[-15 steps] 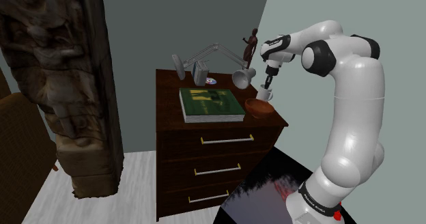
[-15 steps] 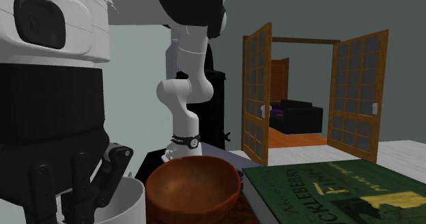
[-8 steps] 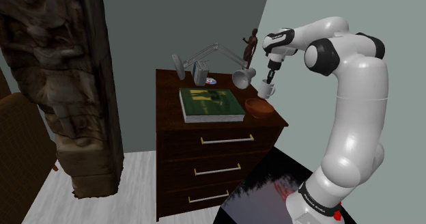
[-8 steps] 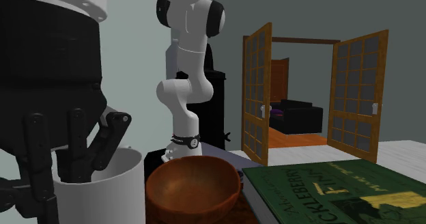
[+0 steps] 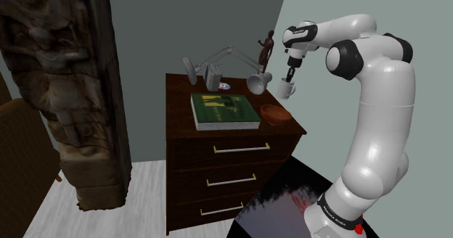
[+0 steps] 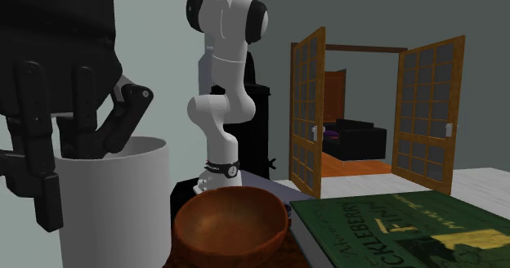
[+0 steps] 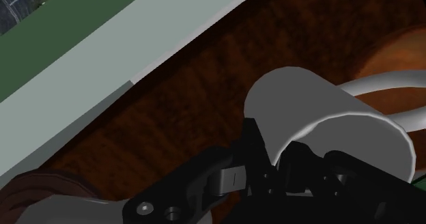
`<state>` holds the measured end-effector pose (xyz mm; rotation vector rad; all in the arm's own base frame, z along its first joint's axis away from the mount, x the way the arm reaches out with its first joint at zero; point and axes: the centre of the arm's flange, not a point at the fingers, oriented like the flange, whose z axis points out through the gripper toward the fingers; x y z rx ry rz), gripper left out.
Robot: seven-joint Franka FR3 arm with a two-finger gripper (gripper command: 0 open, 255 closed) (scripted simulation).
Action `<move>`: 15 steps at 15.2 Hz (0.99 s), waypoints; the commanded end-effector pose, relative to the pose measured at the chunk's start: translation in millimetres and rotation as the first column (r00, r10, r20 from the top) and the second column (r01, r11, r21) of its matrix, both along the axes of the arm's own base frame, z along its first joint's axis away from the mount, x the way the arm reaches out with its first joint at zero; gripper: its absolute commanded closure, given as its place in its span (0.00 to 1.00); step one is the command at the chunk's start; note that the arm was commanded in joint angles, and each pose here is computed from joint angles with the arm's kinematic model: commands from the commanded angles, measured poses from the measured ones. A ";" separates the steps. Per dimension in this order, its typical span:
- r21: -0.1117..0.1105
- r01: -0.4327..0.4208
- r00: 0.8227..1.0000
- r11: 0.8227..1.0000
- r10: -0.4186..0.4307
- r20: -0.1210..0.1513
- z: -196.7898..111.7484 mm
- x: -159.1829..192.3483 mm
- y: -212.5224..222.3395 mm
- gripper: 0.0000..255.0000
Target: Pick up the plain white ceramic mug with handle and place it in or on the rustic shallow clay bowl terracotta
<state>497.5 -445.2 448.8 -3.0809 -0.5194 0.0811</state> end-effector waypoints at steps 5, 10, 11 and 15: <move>0.000 0.000 1.000 1.000 0.000 0.000 32.2 -0.3 1.0 1.00; 0.000 0.000 1.000 1.000 0.000 0.000 53.2 -5.6 12.9 1.00; 0.000 0.000 1.000 1.000 0.000 0.000 54.9 -11.0 24.9 1.00; 0.000 0.000 1.000 1.000 0.000 0.000 61.7 -32.5 72.6 1.00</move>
